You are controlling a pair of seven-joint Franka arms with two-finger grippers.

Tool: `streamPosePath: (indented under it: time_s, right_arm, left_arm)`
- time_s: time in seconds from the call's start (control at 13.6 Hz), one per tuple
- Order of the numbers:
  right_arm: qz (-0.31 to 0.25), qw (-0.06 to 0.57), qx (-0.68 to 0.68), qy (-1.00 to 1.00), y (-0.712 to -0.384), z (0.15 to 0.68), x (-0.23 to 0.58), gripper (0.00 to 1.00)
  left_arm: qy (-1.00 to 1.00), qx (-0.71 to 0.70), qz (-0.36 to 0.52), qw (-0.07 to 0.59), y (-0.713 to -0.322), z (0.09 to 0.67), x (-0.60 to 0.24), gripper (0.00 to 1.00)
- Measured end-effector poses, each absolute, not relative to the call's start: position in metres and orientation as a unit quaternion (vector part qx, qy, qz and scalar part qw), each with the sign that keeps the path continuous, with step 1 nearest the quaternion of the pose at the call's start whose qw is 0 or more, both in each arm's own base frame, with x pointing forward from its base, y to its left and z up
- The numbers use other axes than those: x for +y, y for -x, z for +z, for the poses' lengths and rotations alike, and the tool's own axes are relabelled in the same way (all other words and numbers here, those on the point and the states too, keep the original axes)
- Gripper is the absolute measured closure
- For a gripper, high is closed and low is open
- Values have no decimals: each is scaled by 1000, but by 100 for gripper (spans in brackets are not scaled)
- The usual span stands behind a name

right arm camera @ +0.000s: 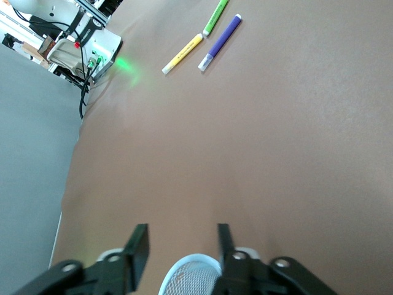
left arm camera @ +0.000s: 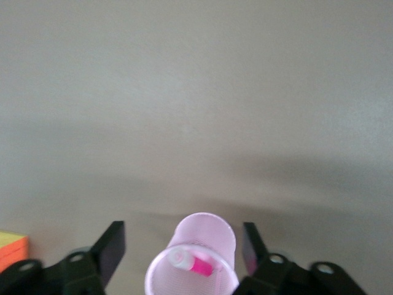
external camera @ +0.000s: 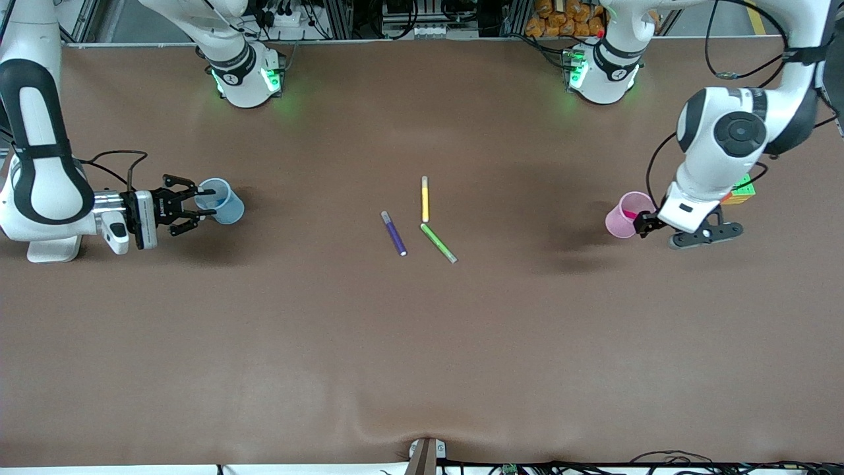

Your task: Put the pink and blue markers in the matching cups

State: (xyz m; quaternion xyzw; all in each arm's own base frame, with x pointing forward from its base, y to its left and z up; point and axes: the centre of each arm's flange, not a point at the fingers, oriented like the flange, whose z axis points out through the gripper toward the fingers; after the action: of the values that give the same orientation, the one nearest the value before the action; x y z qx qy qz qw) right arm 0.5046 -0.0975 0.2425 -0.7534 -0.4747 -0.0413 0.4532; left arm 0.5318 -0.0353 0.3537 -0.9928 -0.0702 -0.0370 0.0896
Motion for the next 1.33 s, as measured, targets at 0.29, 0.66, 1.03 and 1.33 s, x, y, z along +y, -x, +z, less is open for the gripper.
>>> streamPosePath:
  time_s: [0.29, 0.66, 1.03, 1.33]
  right_arm:
    - [-42, 459, -465, 756, -507, 247, -100, 25]
    - [2, 437, -349, 829, -557, 323, -114, 0]
    - [44, 338, -186, 921, -612, 457, -117, 0]
    - [54, 214, -136, 966, -629, 530, -100, 0]
  left_arm:
    - [991, -71, -27, 109, -561, 433, -56, 0]
    - [992, -76, -31, 95, -573, 471, -54, 0]
    - [995, -55, -19, 84, -579, 526, -40, 0]
    - [997, -55, -6, 49, -576, 573, -25, 0]
